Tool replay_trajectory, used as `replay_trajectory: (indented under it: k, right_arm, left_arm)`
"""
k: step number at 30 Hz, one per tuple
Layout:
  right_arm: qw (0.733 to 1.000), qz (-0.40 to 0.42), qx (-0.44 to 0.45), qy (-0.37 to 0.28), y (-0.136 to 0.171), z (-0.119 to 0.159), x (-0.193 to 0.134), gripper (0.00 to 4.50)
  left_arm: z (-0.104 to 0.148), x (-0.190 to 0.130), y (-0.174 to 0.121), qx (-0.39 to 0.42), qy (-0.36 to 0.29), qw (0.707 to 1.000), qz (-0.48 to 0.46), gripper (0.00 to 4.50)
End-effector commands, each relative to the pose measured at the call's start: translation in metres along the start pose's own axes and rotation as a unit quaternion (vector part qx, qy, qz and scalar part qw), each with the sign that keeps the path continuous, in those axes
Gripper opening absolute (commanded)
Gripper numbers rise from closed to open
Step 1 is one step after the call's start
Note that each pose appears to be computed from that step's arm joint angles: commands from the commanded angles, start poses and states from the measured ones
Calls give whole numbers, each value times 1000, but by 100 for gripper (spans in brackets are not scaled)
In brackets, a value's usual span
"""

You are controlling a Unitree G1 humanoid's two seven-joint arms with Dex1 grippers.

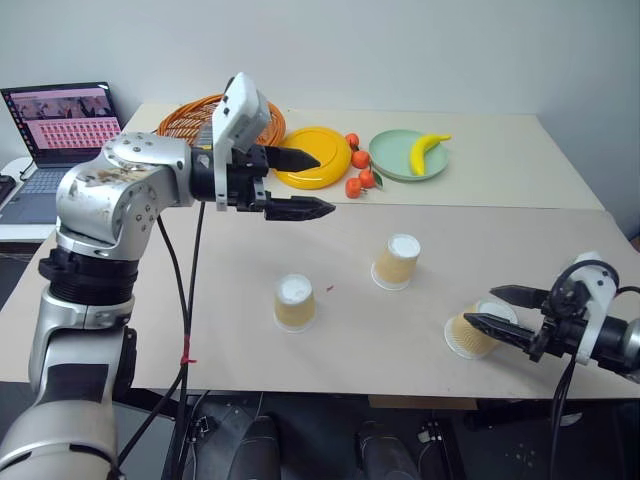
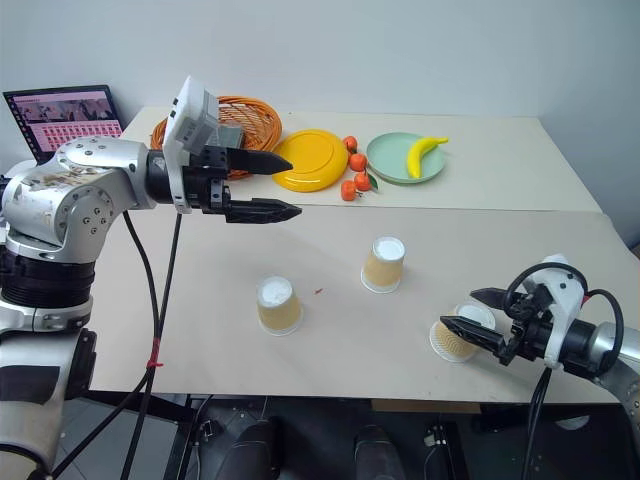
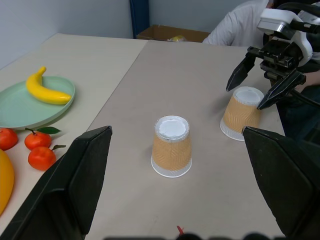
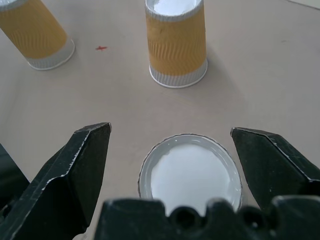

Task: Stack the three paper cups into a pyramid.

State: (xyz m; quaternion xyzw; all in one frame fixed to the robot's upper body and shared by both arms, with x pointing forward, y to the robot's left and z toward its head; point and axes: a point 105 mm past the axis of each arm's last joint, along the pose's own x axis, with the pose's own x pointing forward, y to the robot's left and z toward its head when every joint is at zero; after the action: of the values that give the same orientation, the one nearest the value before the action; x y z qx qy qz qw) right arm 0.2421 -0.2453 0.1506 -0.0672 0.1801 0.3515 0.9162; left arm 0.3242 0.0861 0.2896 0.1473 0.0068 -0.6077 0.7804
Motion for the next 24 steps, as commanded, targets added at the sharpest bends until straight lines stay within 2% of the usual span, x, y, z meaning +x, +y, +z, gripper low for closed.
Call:
replay_trajectory:
  k: [1, 8, 11, 14, 15, 19, 24]
  right_arm:
    - [1000, -7, -16, 4, -3, -3, -2, 450]
    - [1000, -11, -10, 5, -6, -9, -3, 450]
    - [1000, -17, -8, -2, -8, -7, -3, 379]
    - [1000, -14, -11, 1, -8, -7, -1, 284]
    - [1000, -15, -13, 0, -8, -6, 0, 271]
    - [1000, -10, -21, -10, -6, 3, 2, 271]
    - [998, 40, -40, -27, 11, 26, 15, 271]
  left_arm:
    - [13, -6, 2, 30, -11, 999, 12, 444]
    - [13, -7, 3, 34, -10, 999, 15, 444]
    - [13, -6, 3, 35, -9, 999, 16, 450]
    - [13, -5, 3, 35, -9, 999, 16, 450]
    - [13, -5, 3, 35, -9, 999, 17, 450]
    - [13, -6, 3, 34, -10, 999, 18, 450]
    - [12, -6, 4, 33, -9, 999, 23, 450]
